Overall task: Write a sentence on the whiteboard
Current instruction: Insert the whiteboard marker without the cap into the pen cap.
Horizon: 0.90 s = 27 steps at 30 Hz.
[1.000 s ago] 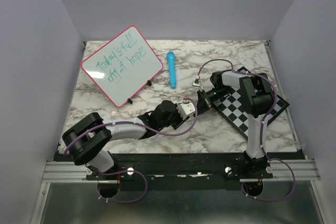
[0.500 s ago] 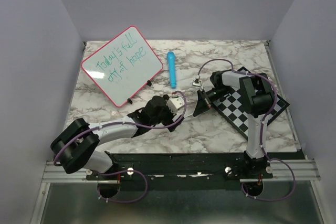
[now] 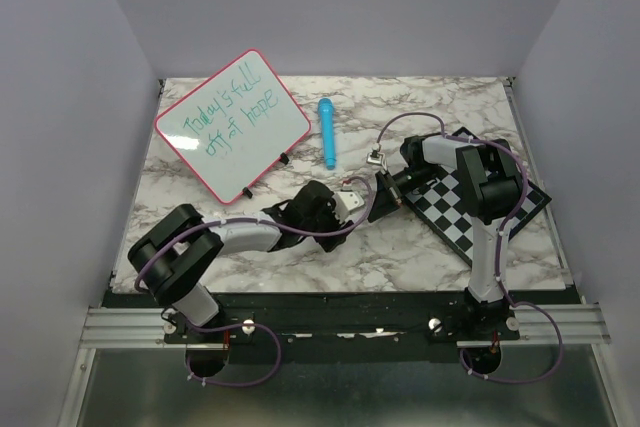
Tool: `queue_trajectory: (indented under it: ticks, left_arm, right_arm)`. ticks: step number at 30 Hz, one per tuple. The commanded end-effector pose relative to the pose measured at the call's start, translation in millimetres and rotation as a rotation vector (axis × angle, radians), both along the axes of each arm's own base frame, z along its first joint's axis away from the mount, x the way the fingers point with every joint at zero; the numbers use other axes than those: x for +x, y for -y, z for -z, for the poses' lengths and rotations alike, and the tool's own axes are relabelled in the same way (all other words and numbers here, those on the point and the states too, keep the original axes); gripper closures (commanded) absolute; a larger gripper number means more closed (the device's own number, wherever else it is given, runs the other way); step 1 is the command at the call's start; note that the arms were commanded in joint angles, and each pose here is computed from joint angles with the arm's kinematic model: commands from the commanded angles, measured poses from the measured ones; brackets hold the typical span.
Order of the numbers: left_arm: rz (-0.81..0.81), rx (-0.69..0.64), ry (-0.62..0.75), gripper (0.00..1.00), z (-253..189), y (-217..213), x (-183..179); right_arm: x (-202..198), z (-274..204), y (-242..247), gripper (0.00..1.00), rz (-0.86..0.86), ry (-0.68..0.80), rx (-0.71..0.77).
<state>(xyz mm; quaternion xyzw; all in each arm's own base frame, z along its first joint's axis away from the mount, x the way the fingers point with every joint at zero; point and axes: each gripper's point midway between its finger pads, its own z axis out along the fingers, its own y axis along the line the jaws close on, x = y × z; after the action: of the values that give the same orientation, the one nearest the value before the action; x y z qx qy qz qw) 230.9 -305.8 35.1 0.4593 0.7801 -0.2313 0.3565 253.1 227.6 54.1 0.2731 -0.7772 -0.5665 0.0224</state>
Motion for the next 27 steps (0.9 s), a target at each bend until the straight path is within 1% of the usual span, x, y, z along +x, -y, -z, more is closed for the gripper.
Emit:
queue_trajectory:
  ticks: [1,2,4,5,8,10,11,14,15,18,20,21,25,27]
  left_arm:
    - [0.046,-0.005,-0.034,0.34,4,12,-3]
    - [0.046,0.002,-0.042,0.42,5,12,-3]
    - [0.048,0.009,-0.054,0.47,9,14,-2]
    - [0.053,0.007,-0.061,0.53,9,15,-3]
    - [0.058,0.002,-0.063,0.64,9,17,-3]
    - [0.061,-0.002,-0.062,0.67,8,19,-2]
    - [0.061,-0.003,-0.061,0.76,8,20,-1]
    - [0.066,-0.012,-0.056,0.91,3,24,2]
    - [0.07,-0.013,-0.054,0.94,2,25,2]
    - [0.084,-0.029,-0.031,0.95,-9,32,8]
    - [0.102,-0.045,-0.018,1.0,-20,41,12]
    - [0.108,-0.034,-0.024,1.0,-21,41,13]
    - [0.142,-0.063,-0.009,1.0,-38,57,20]
    - [0.162,-0.055,-0.018,1.0,-40,58,19]
  right_arm:
    - [-2,4,-2,0.99,-0.009,-0.005,-0.005]
    - [-2,4,-2,1.0,-0.009,-0.007,-0.005]
    - [-2,4,-1,1.0,-0.007,-0.007,-0.005]
    - [-2,4,-2,1.0,-0.008,-0.008,-0.007]
    - [-2,5,-1,0.99,-0.006,-0.012,-0.008]
    - [-3,6,-2,0.99,-0.007,-0.016,-0.01]
    - [-3,6,-2,0.99,-0.007,-0.016,-0.01]
    - [-3,7,-1,0.99,-0.006,-0.021,-0.011]
    - [-4,7,-1,0.99,-0.007,-0.022,-0.011]
    - [-7,8,-2,1.0,-0.015,-0.029,-0.02]
    - [-9,9,-3,0.99,-0.022,-0.031,-0.029]
    - [-8,10,-4,0.99,-0.022,-0.028,-0.032]
    - [-9,11,-4,0.99,-0.022,-0.028,-0.04]
    - [-9,10,-4,0.99,-0.024,-0.029,-0.041]
